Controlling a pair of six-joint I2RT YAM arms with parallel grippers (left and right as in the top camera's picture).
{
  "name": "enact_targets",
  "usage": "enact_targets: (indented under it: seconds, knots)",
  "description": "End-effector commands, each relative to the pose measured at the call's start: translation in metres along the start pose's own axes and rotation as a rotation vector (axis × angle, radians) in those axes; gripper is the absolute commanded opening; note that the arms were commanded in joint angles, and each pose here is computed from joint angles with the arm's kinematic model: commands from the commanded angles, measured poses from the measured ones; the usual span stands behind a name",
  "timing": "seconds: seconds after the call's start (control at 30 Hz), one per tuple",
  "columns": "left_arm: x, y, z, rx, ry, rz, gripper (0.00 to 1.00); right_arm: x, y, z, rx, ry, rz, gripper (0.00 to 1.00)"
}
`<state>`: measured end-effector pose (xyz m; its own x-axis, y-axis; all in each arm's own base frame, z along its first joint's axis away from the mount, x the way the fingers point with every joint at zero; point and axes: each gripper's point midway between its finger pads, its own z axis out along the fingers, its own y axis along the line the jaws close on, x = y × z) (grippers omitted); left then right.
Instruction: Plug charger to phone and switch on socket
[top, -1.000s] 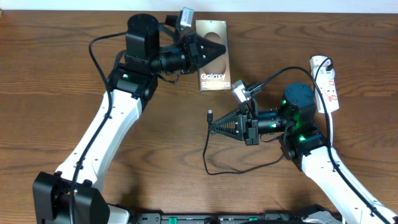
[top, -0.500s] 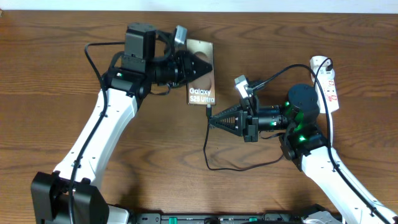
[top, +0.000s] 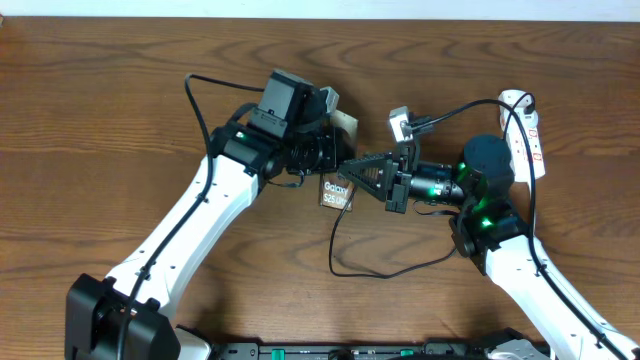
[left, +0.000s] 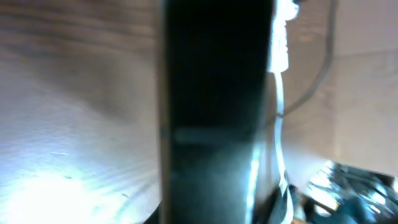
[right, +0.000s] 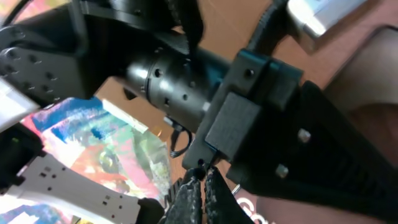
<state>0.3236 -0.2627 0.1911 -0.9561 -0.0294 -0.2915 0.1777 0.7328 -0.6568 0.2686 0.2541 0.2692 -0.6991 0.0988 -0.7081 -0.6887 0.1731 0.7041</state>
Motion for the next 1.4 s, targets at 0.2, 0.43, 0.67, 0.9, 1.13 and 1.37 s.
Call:
enact_targets:
  seconds: [0.2,0.43,0.67,0.9,1.13,1.37]
  knots:
    - [-0.018,0.042,-0.012,-0.281,-0.132,0.017,0.07,0.024,-0.068,-0.01,0.321,0.026,0.047,0.2]
    - [-0.011,0.041,-0.01,-0.273,-0.103,0.01,0.07,0.05,-0.117,-0.036,0.619,0.043,0.2,0.74]
    - [-0.022,0.063,-0.019,-0.41,-0.171,0.011,0.07,0.096,-0.144,-0.041,0.692,0.165,0.383,0.8]
    - [-0.025,0.088,-0.027,-0.511,-0.183,-0.017,0.07,0.113,-0.17,-0.021,0.626,0.198,0.46,0.79]
    - [-0.019,0.094,-0.03,-0.531,-0.158,-0.032,0.07,0.117,-0.198,0.013,0.531,0.131,0.604,0.7]
    - [-0.015,0.096,-0.03,-0.538,-0.146,-0.036,0.07,0.122,-0.223,0.061,0.508,0.177,0.645,0.68]
